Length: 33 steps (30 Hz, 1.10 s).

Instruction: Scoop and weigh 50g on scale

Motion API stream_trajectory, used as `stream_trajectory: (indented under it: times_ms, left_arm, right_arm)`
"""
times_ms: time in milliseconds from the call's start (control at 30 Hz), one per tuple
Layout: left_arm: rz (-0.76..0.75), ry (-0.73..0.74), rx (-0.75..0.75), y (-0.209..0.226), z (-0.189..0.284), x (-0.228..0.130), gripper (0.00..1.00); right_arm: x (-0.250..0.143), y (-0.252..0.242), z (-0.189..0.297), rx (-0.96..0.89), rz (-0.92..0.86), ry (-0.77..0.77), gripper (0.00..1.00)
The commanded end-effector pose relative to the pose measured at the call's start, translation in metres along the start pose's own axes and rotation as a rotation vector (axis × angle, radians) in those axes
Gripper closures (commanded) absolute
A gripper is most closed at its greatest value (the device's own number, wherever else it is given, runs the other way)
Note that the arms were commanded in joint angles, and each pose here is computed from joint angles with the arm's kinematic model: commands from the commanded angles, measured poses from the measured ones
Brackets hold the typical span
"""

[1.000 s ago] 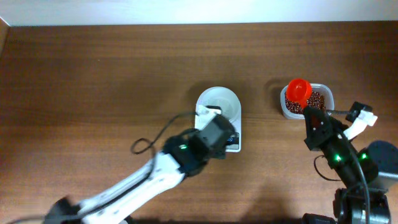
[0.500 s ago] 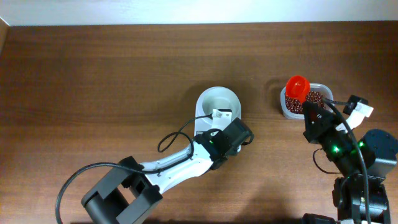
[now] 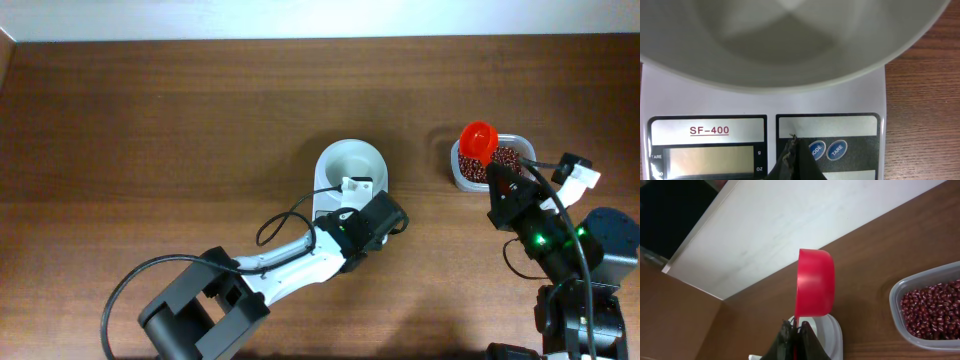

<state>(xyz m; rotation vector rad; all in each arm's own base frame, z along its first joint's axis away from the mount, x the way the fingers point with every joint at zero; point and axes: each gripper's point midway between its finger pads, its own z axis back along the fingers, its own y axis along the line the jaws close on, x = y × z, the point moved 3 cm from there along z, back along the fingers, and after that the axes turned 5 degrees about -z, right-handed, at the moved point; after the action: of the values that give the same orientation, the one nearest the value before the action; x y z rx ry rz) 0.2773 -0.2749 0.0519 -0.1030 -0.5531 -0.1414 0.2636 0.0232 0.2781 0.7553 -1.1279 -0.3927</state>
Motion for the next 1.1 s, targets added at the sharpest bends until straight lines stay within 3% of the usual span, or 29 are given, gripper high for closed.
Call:
stream_trajectory:
  times_ms: [0,700,933,1067]
  left_arm:
    - [0.008,0.027,0.006,0.002,-0.007,-0.007,1.0]
    - [0.034,0.128,-0.046,0.0,-0.015,-0.022,1.0]
    - [0.029,0.153,-0.063,-0.001,0.0,-0.024,1.0]
    - [-0.003,0.095,-0.102,0.005,0.051,0.003,1.0]
  right_arm:
    - [0.007,0.008,0.003,0.021,0.013,-0.014,0.96]
    - [0.004,0.012,0.003,0.046,0.013,0.007,0.96]
    - [0.002,0.014,0.003,0.062,0.014,0.021,0.96]
    - [0.002,0.014,0.003,0.062,0.014,0.021,0.96]
